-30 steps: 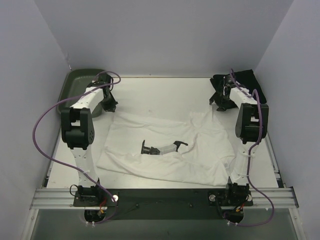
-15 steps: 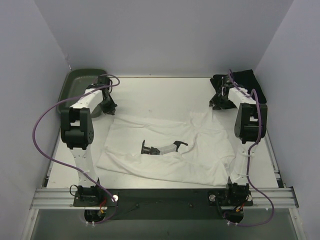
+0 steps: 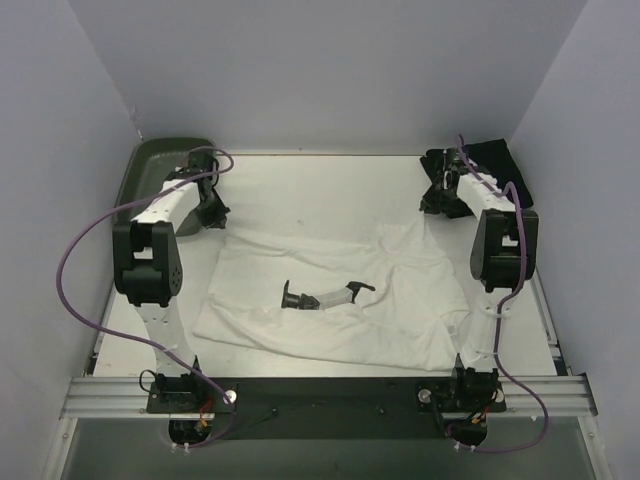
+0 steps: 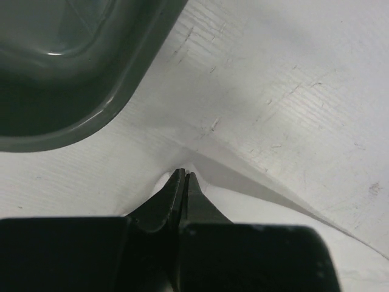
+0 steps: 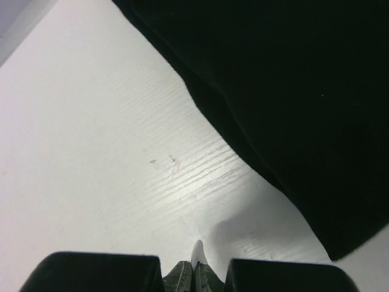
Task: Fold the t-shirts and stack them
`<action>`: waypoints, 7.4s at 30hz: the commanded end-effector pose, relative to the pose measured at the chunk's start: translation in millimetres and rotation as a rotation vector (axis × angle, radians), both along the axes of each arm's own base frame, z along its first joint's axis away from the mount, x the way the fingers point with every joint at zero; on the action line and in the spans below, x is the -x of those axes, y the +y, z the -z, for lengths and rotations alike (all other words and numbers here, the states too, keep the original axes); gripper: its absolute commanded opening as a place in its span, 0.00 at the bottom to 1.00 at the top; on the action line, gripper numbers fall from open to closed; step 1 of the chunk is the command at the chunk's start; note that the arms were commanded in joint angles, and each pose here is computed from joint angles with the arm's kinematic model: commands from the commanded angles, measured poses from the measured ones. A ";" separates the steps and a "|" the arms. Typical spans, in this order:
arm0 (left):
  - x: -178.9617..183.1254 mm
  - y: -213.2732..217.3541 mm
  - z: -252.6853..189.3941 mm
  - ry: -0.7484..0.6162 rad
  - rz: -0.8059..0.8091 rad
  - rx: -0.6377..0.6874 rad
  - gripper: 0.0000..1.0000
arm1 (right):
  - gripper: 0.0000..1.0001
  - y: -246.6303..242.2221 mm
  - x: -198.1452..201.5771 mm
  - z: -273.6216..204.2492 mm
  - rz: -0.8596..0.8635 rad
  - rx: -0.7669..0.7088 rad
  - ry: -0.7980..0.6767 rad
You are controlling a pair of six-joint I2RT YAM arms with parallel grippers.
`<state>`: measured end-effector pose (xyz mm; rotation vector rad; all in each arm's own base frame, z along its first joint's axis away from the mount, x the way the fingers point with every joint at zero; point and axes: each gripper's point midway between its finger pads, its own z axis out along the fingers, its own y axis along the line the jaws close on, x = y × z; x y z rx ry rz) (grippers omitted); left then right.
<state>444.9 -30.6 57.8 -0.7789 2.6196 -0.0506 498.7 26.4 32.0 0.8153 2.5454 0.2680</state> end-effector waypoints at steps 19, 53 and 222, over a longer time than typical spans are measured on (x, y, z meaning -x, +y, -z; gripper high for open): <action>69.2 16.8 -48.6 -0.152 -0.049 0.035 0.00 | 0.00 3.7 144.5 -160.6 -0.037 0.105 -0.350; 183.6 22.8 -41.3 -0.115 0.013 0.021 0.00 | 0.00 3.3 357.8 -108.4 0.009 0.109 -0.253; 172.3 9.3 -68.6 -0.296 0.075 0.083 0.69 | 0.86 329.6 271.1 -2.9 -0.900 0.131 -0.066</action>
